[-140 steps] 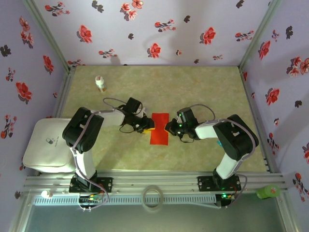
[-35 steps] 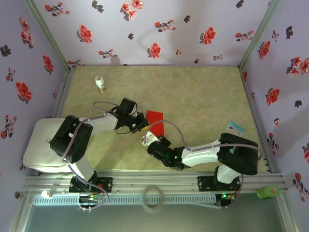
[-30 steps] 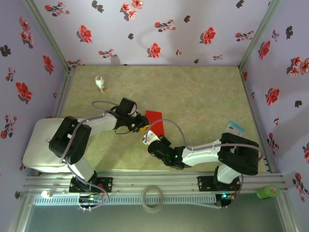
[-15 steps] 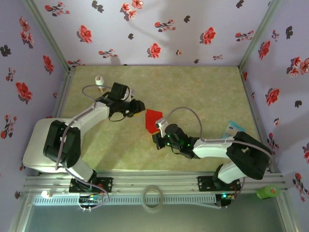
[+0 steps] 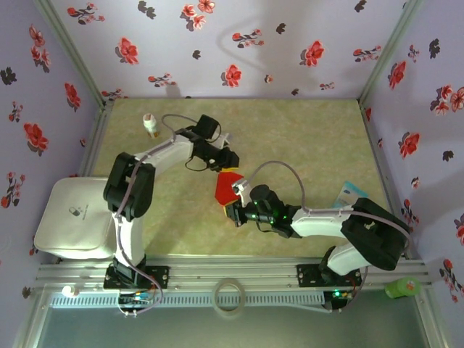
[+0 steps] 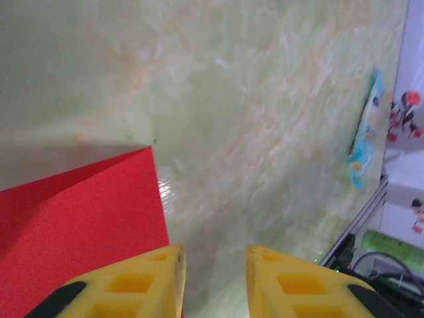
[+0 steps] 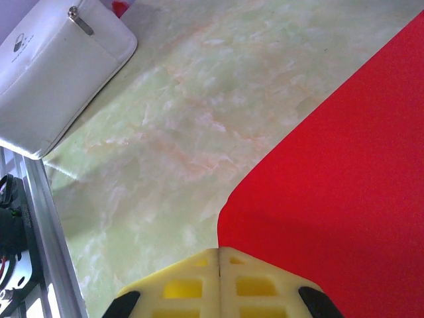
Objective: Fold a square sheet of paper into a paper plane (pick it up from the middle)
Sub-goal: Third fold the triangle at the center of the table.
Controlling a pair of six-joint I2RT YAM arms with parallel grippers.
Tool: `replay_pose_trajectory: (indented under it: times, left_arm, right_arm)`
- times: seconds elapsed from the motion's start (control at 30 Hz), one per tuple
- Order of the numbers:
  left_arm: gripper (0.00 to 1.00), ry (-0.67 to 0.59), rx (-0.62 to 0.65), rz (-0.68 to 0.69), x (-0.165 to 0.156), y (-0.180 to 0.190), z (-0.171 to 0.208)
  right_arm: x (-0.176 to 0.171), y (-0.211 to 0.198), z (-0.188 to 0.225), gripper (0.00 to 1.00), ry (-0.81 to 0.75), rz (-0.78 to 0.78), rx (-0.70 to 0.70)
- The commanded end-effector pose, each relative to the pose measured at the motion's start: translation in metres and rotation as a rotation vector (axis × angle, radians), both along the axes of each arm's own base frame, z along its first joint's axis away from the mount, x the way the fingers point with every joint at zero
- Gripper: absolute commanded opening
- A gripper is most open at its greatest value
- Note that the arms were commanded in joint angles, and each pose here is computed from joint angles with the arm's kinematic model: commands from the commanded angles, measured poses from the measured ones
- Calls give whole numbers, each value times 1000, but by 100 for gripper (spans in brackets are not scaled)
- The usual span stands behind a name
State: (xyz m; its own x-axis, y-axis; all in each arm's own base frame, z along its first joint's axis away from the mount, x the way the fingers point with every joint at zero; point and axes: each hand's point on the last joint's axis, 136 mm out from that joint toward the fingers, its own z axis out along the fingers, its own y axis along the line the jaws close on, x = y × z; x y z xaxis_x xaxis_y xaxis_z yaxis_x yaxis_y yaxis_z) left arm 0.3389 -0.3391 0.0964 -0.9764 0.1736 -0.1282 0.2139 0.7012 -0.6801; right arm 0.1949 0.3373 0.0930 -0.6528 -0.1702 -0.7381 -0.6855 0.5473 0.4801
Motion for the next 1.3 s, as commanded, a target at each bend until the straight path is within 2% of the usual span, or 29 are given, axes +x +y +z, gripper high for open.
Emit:
replay_pose_trajectory:
  times: [0.0, 0.1, 0.43, 0.9, 1.27]
  left_arm:
    - [26, 51, 72, -67, -14, 1, -22]
    - [22, 66, 165, -45, -12, 11, -45]
    - [20, 113, 286, -59, -22, 30, -88]
    - [19, 133, 300, -54, -29, 34, -99]
    - [20, 127, 285, -39, -25, 31, -95]
  right_arm:
    - [0, -3, -1, 0, 0, 3, -6]
    - [1, -2, -3, 0, 6, 6, -20]
    - [7, -6, -13, 0, -4, -24, -67]
    - [33, -33, -32, 0, -93, -131, -308]
    - [51, -37, -40, 0, -128, -185, -398]
